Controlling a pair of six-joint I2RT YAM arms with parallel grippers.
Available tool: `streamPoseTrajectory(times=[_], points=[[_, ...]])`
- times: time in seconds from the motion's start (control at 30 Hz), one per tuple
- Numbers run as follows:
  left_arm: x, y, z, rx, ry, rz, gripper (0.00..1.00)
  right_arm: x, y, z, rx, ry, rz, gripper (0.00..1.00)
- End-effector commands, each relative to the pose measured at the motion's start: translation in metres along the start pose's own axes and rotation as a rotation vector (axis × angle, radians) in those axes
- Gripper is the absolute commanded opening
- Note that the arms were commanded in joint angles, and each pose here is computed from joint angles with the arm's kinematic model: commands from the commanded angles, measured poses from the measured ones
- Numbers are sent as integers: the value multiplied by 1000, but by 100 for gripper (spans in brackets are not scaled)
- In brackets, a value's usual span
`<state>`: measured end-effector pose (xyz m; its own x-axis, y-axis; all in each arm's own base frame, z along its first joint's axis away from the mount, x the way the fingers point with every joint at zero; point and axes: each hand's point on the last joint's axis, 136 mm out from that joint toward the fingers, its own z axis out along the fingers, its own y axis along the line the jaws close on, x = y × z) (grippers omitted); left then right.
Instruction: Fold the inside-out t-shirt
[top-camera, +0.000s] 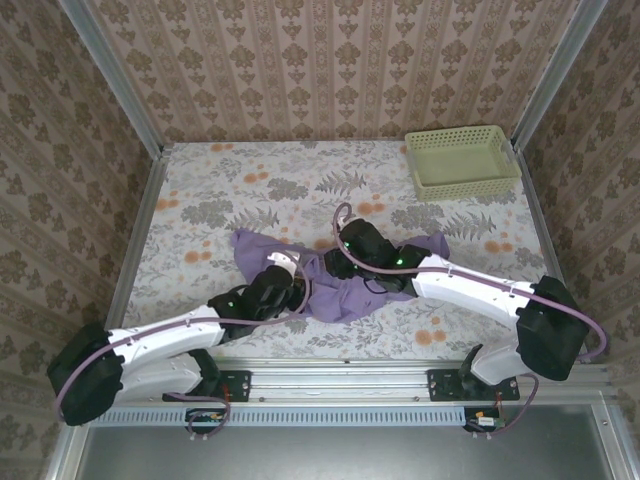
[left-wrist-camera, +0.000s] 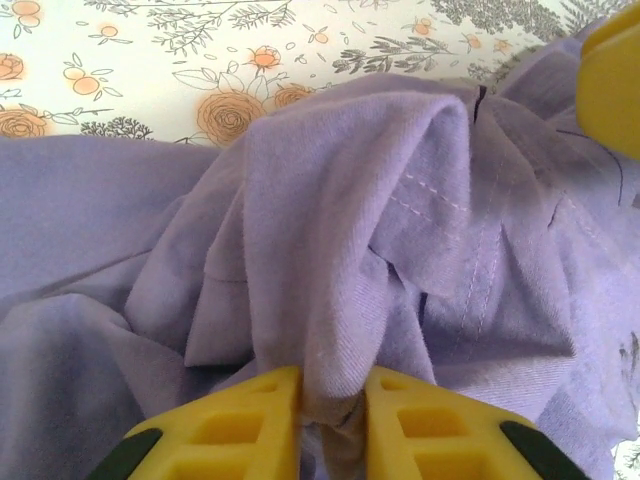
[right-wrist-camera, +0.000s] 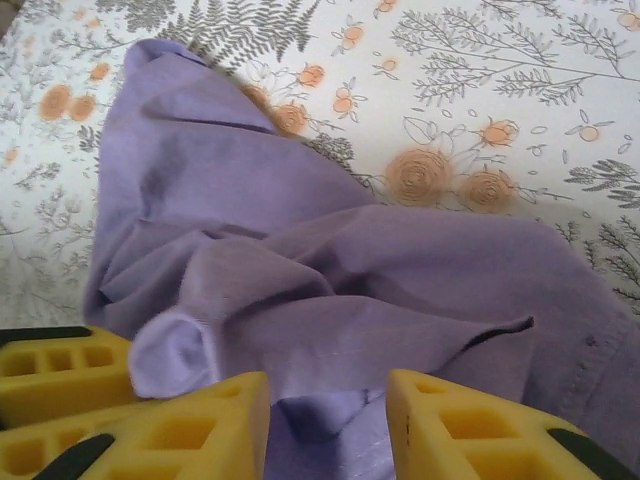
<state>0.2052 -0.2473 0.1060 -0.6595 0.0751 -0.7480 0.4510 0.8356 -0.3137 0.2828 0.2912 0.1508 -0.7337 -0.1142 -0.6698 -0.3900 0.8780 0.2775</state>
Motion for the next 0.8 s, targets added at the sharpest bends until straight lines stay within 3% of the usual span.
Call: streamPoseTrajectory(times=[0.0,0.2,0.43,0.47,0.57,0.77], points=[[6,0,-5,57,-13,-36,17,9,9,-1,-55,3,-69,41],[12,3,-14,119,-49,-68,14,28,50,17,-196,50,-118,45],[10,6,-19,121,-54,-75,12,33,47,41,-135,73,-121,43],[11,6,-20,124,-53,-72,12,34,43,43,-110,73,-123,41],[13,11,-20,98,-48,-68,11,26,23,40,8,42,-131,20],[17,25,-19,38,-26,-66,7,-2,14,13,64,-55,-167,0]])
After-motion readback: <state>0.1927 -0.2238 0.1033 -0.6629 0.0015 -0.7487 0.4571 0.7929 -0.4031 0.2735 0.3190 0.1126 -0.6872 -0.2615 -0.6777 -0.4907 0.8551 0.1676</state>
